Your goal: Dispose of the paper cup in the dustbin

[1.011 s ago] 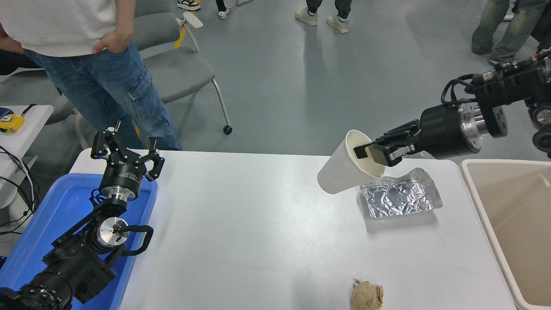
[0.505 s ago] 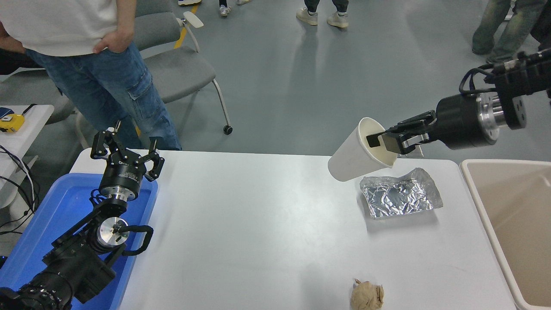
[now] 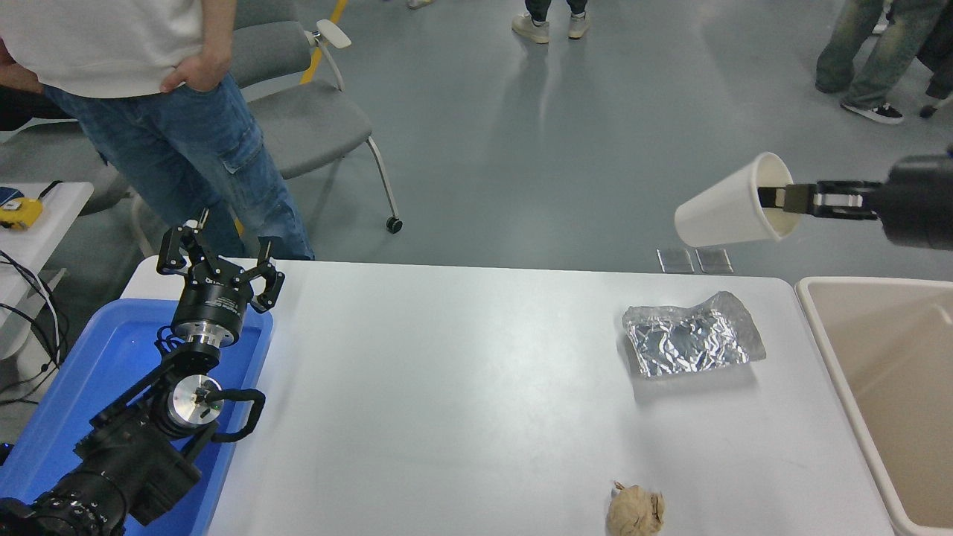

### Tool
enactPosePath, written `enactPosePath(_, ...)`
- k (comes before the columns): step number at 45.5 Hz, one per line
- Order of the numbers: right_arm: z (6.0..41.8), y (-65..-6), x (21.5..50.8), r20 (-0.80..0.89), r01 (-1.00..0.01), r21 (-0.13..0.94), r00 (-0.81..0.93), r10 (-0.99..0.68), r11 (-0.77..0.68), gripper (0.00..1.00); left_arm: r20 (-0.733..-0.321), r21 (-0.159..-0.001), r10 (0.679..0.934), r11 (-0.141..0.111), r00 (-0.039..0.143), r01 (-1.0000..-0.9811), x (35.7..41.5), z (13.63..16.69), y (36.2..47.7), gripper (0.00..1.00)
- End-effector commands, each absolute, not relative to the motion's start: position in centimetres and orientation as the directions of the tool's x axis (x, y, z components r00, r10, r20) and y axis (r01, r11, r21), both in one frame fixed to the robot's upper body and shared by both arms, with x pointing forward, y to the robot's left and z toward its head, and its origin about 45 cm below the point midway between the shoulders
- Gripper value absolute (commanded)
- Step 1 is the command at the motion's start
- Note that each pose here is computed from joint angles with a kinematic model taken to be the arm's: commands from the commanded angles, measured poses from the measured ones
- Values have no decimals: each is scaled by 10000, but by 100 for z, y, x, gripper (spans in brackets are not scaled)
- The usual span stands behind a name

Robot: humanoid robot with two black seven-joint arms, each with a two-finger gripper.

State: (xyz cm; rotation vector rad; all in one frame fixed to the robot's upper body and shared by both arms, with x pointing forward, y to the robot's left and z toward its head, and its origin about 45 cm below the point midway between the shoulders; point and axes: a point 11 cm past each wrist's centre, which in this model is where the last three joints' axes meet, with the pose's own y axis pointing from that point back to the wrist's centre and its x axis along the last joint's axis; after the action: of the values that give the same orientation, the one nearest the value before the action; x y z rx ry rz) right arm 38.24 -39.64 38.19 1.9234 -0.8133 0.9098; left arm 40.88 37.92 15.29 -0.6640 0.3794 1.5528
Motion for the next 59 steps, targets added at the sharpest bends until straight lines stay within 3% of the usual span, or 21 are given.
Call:
enactPosePath(1, 3792, -4645, 3760, 8218, -9082, 3247, 4091, -3965, -2642, 0, -6157, -1513, 7879, -1028, 124, -9831, 4088, 1530, 3790, 100)
enactPosePath(22, 3260, -5562, 3585, 6966, -9501, 3116, 2160, -6842, 174, 0, -6148, -1496, 7886, -1046, 96, -9832, 4087, 1526, 3795, 100)
enactPosePath(30, 2981, -5875, 3513, 6096, -9404, 3042, 697, -7896, 1519, 0, -6152, -1505, 7883, -1038, 110, -9831, 4088, 1529, 3791, 100)
enactPosePath(47, 2191, -6322, 3182, 5248, -8646, 3302, -1653, -8350, 3787, 0, -6148, -1496, 7886, -1047, 96, -9832, 4086, 1526, 3795, 100)
enactPosePath(59, 1554, -6210, 3101, 5255, -8072, 3469, -2545, -8118, 4776, 0, -6138, -1499, 7894, -1052, 91, -9831, 4086, 1529, 3802, 100)
